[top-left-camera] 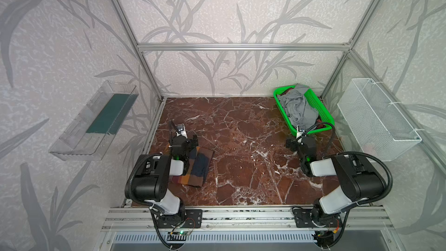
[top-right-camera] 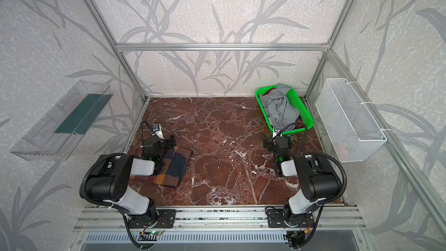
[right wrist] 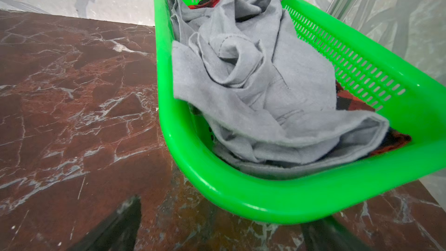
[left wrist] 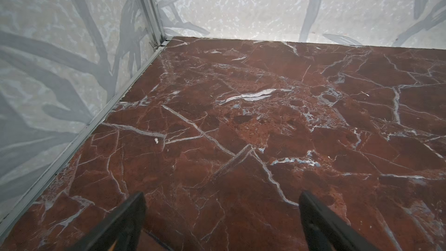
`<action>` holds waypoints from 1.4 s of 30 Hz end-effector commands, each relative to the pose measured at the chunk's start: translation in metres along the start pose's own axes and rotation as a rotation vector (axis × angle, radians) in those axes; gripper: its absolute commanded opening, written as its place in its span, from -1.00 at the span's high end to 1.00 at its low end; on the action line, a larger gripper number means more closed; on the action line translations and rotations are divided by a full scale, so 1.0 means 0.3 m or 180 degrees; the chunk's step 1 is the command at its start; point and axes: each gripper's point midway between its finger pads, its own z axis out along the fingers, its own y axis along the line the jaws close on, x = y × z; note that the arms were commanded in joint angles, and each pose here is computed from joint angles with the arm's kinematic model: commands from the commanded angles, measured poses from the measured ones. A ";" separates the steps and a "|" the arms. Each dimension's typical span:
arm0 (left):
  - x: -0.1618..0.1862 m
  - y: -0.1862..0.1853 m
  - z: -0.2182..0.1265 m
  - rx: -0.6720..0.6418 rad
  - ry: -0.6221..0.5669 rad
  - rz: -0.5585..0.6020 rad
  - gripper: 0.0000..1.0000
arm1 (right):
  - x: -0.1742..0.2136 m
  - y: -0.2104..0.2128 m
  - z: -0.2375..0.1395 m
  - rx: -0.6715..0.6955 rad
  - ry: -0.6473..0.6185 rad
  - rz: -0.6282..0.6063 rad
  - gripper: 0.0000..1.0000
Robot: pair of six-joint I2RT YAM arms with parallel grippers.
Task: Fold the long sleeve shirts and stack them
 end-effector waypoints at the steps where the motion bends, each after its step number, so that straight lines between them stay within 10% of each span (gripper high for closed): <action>1: -0.037 -0.005 0.005 0.0034 -0.0082 0.0002 -0.98 | -0.063 -0.002 0.003 0.0004 -0.0225 0.0016 -0.98; 32: -0.041 0.000 0.005 -0.0002 -0.0092 0.0003 -0.98 | -0.084 -0.016 -0.019 0.0205 -0.0274 -0.0029 -0.98; 39: -0.224 0.141 -0.050 -0.0798 0.0023 -0.0330 -0.98 | -0.091 0.009 -0.067 0.0128 -0.0506 -0.0108 -0.98; 42: -0.381 0.083 -0.078 -0.0437 -0.0186 -0.0413 -0.98 | -0.127 -0.009 -0.070 0.0293 -0.0428 -0.0163 -0.98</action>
